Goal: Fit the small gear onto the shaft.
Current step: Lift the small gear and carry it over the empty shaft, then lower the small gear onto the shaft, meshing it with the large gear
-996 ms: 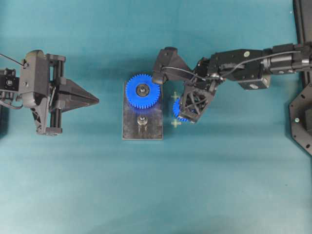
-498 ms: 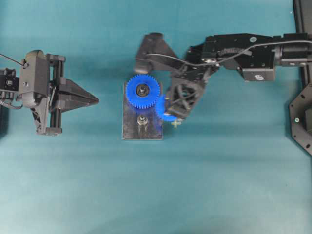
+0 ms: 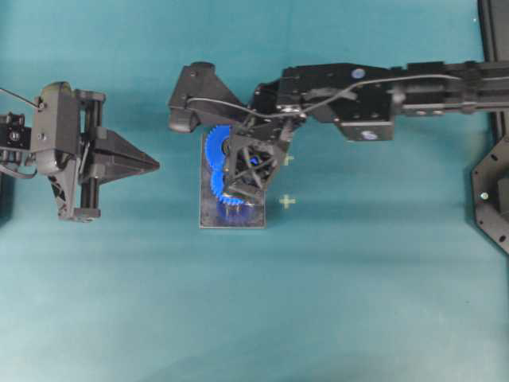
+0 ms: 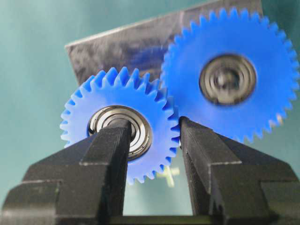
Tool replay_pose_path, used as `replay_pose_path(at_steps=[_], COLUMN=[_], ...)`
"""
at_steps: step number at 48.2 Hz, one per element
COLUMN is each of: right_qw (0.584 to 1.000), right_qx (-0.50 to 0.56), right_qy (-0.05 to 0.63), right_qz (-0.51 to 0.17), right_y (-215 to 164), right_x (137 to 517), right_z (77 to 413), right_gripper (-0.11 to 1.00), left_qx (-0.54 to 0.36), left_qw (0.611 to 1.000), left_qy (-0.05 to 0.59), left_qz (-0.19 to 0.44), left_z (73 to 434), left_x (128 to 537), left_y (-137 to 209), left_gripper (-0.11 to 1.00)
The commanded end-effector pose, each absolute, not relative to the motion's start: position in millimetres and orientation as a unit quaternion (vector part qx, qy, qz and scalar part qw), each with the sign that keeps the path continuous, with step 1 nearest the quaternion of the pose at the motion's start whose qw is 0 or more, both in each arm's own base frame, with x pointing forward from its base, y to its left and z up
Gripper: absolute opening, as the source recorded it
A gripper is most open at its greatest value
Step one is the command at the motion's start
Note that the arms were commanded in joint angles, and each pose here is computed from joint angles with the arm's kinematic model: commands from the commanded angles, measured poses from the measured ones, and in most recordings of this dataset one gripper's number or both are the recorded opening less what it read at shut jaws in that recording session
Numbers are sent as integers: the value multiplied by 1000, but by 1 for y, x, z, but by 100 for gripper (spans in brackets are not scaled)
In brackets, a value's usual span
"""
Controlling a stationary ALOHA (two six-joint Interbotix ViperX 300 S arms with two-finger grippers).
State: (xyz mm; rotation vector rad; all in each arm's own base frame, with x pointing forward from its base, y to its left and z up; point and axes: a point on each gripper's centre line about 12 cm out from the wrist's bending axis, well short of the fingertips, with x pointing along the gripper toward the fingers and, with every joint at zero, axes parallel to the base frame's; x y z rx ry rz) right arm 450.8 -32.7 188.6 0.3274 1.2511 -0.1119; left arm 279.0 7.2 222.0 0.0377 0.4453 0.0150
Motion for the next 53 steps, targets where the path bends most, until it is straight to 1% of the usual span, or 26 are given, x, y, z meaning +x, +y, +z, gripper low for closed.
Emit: replay_pose_path(at_steps=[1,13,53], right_qw=[805,794,791], right_qx=[150,148,148], right_qy=[573,588,592], right_qz=[-47,-44,-39], right_y=[-31,-28,-21], right_x=[457,457,460], right_z=[200,193,188], right_gripper=[36,36,36], left_qx=[20,20,20], left_qw=[978,978,978], left_qy=[208,210,209], left_qz=[7,7,7], left_z=[229,227,227], left_x=[280,279,278], left_y=[7,7,7], left_gripper=[0,0,0])
